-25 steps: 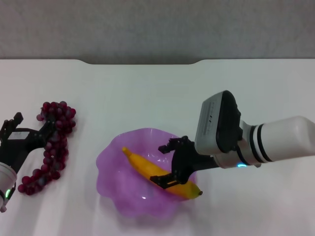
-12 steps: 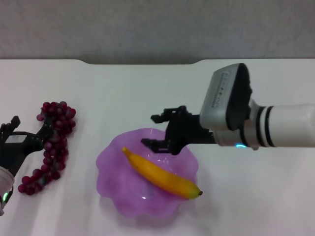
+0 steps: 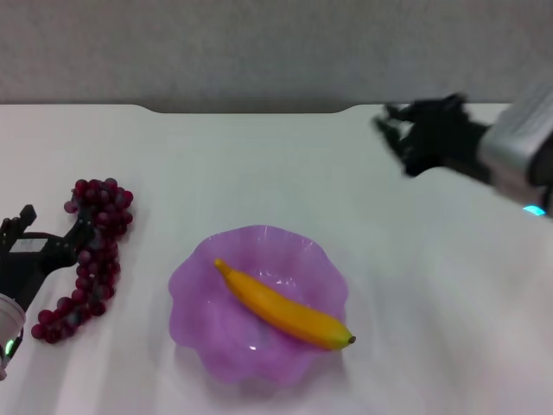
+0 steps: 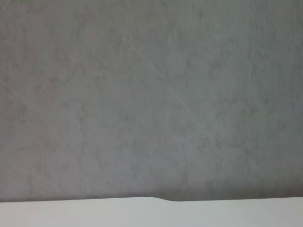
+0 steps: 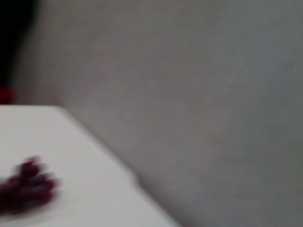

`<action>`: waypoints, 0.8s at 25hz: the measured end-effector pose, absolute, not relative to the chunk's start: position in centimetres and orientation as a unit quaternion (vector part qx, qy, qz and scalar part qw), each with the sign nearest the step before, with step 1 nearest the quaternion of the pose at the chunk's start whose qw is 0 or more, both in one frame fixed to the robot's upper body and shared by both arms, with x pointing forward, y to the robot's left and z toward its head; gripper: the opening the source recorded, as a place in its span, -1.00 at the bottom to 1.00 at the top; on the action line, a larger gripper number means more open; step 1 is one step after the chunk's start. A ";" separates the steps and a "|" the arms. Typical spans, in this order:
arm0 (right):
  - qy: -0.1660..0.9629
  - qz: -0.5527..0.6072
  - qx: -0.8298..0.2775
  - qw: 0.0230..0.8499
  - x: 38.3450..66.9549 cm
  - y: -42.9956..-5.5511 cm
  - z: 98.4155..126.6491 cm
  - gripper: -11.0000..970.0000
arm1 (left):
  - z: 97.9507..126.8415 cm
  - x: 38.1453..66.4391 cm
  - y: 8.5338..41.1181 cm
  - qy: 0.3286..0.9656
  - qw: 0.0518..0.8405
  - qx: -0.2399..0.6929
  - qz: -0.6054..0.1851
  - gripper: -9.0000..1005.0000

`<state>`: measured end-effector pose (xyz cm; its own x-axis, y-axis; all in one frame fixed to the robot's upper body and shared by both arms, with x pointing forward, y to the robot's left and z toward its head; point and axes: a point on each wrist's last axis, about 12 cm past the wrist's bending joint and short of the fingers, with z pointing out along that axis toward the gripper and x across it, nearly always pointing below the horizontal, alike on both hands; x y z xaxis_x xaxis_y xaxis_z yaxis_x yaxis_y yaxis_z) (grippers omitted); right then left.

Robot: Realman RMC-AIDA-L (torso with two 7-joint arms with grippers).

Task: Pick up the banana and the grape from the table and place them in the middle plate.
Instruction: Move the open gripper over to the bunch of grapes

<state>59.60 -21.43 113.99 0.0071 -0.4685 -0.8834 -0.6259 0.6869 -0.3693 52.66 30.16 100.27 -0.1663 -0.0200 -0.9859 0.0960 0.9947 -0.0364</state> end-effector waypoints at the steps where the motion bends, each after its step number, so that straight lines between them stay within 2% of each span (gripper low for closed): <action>1: 0.702 0.055 -0.375 0.603 59.4 -22.3 114.4 -0.31 | 100.3 52.7 30.2 0.762 0.645 0.025 -0.045 0.74; 5: 0.712 0.001 -0.306 0.632 58.6 -26.1 115.5 -0.65 | 100.2 52.6 30.1 0.763 0.644 0.026 -0.045 0.74; 11: 0.734 -0.043 -0.161 0.658 57.0 -31.7 116.0 -0.93 | 100.0 52.4 29.9 0.766 0.640 0.038 -0.049 0.74; 16: 0.750 -0.017 -0.098 0.654 55.6 -35.3 114.6 -0.93 | 100.0 52.4 29.9 0.766 0.639 0.032 -0.054 0.74; 20: 0.733 0.037 -0.044 0.678 53.4 -38.9 111.6 -0.93 | 100.1 52.5 29.8 0.768 0.635 0.005 -0.085 0.74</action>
<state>53.44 -38.88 111.63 -0.0773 -0.0146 -0.9969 -0.1145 0.9934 -0.0056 52.54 29.76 100.06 -0.1945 -0.0991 -0.9759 0.1159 0.9856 -0.1232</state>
